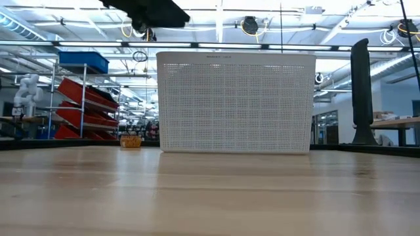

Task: Fold laundry
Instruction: Return to Home Position

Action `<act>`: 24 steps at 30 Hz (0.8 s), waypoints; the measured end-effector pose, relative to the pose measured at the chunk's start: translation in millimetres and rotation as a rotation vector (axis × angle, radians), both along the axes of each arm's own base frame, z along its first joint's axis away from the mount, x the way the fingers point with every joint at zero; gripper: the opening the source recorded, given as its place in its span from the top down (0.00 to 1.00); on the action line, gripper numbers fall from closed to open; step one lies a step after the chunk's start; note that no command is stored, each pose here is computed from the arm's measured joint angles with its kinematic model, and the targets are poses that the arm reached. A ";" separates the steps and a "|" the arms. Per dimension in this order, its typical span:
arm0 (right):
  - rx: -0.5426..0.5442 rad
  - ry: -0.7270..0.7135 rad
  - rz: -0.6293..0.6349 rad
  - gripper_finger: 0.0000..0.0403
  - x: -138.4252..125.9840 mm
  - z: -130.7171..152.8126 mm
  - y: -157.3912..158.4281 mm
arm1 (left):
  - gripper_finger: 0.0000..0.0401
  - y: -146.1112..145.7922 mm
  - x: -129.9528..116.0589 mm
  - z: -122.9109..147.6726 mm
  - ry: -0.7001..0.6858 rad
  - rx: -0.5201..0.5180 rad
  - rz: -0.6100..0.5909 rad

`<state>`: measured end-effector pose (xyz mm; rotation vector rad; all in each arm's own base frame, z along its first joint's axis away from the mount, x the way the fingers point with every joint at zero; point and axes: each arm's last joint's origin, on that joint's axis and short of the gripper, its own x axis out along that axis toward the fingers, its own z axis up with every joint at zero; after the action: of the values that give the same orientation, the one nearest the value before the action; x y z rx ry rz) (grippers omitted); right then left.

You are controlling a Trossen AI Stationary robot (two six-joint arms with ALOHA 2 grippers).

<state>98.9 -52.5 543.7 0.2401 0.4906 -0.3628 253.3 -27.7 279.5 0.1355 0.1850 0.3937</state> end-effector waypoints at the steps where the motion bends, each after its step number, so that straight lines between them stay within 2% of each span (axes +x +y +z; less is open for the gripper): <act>1: -0.005 -0.007 -0.017 0.35 -7.2 -1.4 3.7 | 0.59 1.5 -3.1 3.8 -0.010 0.004 0.003; 7: -0.035 -0.106 -0.067 0.35 -38.2 -25.9 20.9 | 0.59 8.9 -25.8 28.8 -0.089 0.033 0.012; 12: -0.049 -0.205 -0.079 0.35 -47.9 -73.6 26.7 | 0.59 12.7 -45.9 43.4 -0.131 0.037 0.021; 17: -0.004 -0.294 -0.055 0.35 -37.2 -142.8 22.1 | 0.59 15.5 -62.1 47.9 -0.113 0.039 0.038; 24: 0.067 -0.491 0.180 0.35 -1.6 -237.5 9.3 | 0.59 19.2 -76.4 41.7 -0.035 0.001 0.111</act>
<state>97.3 -43.2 306.2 0.3363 0.0385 -0.1029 176.9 -8.5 321.2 0.1197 0.1585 0.5061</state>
